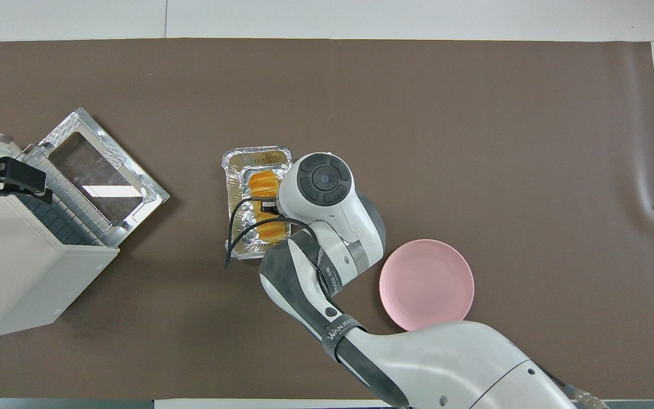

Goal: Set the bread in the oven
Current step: 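Slide the foil tray toward the toaster oven and release it, then grasp the foil tray with the left gripper while the right gripper withdraws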

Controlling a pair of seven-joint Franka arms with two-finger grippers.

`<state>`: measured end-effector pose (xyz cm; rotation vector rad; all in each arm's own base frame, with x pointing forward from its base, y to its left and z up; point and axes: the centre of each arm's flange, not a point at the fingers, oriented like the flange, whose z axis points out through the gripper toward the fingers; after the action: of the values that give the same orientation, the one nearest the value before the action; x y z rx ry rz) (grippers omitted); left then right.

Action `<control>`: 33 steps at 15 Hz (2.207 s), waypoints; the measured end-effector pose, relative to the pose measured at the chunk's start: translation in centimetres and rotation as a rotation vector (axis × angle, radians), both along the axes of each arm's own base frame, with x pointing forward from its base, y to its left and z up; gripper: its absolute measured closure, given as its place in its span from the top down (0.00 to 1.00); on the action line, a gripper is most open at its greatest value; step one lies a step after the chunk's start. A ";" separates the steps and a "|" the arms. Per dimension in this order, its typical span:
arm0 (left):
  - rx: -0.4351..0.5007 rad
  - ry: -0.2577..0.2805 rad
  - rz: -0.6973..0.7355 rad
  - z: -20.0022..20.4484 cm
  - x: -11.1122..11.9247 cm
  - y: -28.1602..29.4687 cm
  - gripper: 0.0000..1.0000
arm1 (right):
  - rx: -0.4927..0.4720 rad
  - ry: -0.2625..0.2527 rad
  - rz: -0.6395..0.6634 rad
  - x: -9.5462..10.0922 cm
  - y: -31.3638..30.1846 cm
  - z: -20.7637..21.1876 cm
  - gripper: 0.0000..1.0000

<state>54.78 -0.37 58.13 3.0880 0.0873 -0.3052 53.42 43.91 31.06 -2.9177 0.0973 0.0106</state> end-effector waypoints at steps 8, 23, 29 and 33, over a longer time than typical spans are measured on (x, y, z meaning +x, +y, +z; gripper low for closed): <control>0.000 0.000 0.000 0.0 0.0 0.0 1.00 | 0.019 -0.006 -0.010 -0.5 -0.8 1.4 0.59; -0.029 -0.119 -0.108 1.1 0.7 -8.3 1.00 | -0.063 0.023 0.122 2.4 -38.2 26.2 1.00; -0.064 -0.159 -0.146 -6.1 2.4 -27.6 1.00 | -0.160 0.029 0.235 0.4 -42.1 28.0 1.00; -0.081 -0.171 -0.195 -11.9 2.2 -33.1 1.00 | -0.164 0.035 0.250 -0.3 -43.5 29.1 1.00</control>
<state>56.97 -33.45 46.23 3.0295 -0.2256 -0.0479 53.16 0.39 60.20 -3.0731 -0.2747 0.0994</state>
